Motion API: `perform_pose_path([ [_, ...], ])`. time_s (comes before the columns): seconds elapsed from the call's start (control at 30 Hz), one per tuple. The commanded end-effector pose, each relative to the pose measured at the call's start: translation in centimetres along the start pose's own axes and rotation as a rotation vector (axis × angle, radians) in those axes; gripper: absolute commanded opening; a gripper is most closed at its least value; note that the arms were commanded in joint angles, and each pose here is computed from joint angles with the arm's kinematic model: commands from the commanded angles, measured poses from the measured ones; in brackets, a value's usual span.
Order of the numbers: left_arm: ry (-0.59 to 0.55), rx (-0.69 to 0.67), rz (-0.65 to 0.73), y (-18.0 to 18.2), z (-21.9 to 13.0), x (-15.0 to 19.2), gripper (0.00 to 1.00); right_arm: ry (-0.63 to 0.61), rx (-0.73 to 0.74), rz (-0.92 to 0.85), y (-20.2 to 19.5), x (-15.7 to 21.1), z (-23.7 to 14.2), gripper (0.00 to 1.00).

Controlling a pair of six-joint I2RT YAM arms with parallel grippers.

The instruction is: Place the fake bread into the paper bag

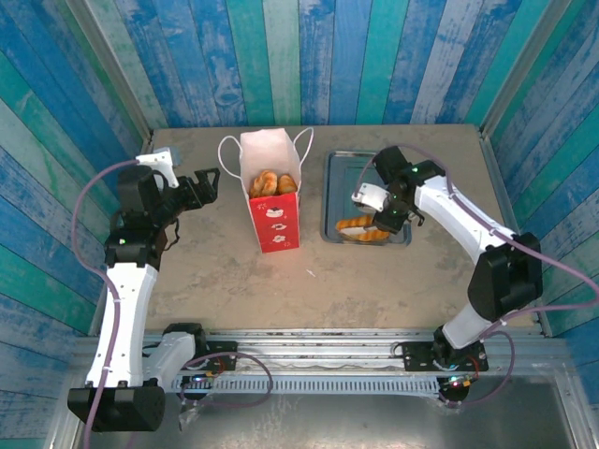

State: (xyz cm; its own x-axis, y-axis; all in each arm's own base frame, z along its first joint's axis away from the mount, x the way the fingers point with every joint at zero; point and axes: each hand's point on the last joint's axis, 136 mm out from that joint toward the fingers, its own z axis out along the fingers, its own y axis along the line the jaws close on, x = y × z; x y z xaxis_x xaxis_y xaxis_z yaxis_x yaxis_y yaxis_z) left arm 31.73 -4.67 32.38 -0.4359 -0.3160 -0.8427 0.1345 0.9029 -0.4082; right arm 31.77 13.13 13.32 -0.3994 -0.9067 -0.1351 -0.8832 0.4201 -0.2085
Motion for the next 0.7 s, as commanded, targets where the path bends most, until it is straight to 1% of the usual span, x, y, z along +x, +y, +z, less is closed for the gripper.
perform_pose_path([
  [0.0, -0.017, 0.000, 0.022, -0.2, -0.3, -0.8, 0.94, 0.070, 0.000, -0.165, 0.0, 0.8, -0.2, 0.59],
  [0.17, -0.020, 0.001, 0.020, -0.2, -0.4, -0.9, 0.94, 0.099, 0.003, -0.184, 0.1, 0.8, 0.1, 0.58],
  [0.43, -0.023, 0.000, 0.018, -0.3, -0.6, -1.0, 0.94, 0.102, 0.039, -0.187, -0.4, 0.8, -0.5, 0.42],
  [0.53, -0.025, 0.004, 0.015, -0.4, -0.6, -1.1, 0.94, 0.068, 0.073, -0.171, -0.9, 0.3, -1.5, 0.36],
  [0.67, -0.044, 0.013, 0.007, -0.7, -0.9, -1.5, 0.94, 0.005, 0.130, -0.138, -1.6, -0.5, -3.2, 0.31],
])
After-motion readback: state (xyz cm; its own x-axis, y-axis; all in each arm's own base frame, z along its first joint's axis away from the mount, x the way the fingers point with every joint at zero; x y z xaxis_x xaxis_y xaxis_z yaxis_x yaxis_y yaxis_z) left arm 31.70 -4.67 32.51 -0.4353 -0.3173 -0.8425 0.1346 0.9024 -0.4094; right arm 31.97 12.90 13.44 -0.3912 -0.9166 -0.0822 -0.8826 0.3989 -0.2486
